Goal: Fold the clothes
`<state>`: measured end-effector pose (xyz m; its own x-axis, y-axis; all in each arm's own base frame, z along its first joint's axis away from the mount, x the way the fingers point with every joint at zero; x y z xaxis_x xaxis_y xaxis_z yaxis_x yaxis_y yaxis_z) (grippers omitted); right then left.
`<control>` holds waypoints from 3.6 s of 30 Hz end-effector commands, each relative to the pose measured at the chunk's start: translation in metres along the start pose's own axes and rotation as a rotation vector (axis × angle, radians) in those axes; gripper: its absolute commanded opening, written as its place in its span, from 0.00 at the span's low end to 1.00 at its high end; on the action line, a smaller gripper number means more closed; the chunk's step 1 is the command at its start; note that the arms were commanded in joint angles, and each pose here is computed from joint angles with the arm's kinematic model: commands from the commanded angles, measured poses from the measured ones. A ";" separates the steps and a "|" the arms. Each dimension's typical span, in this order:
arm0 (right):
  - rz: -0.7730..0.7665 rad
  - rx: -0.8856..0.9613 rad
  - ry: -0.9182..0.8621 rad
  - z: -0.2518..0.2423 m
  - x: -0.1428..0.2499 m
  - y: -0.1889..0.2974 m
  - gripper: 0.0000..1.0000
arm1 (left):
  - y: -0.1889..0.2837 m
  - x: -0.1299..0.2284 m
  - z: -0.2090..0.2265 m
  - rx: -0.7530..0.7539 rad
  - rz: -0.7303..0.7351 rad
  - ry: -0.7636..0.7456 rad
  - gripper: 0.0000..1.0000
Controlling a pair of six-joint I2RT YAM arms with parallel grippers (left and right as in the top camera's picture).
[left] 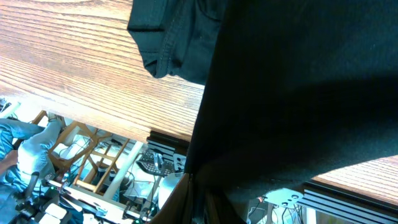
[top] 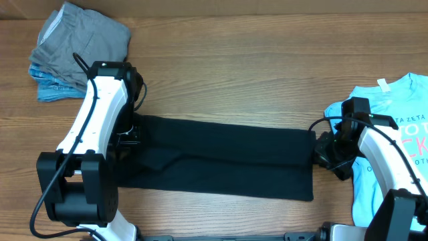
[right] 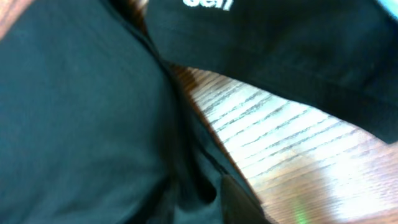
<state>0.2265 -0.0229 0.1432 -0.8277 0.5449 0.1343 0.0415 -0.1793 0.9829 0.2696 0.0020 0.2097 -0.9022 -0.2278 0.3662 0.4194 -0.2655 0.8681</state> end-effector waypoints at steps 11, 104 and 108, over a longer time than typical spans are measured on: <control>-0.017 0.002 0.018 0.000 0.002 0.003 0.38 | 0.004 0.005 0.006 -0.013 -0.026 0.028 0.20; -0.075 -0.283 0.159 0.031 -0.015 0.028 0.56 | -0.147 -0.101 0.024 0.554 -0.228 0.250 0.04; -0.065 -0.278 0.157 0.030 -0.014 0.026 0.59 | -0.149 -0.103 0.050 0.541 -0.238 0.372 0.04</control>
<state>0.2533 -0.0112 0.1630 -0.8991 0.4338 0.0588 -0.1203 -0.3741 0.9196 0.3106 0.0765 0.0903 -0.9087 -0.4146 0.0479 -0.1013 0.3303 0.9384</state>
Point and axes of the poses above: each gripper's point midway between its finger pads, its own y axis back along the fingers, its own z axis along the line the jaws close on, x = y × z, the point moved 10 cm from there along y, back along the fingers, and after that the axes turned 2 degrees about y, right-handed, at the moved point
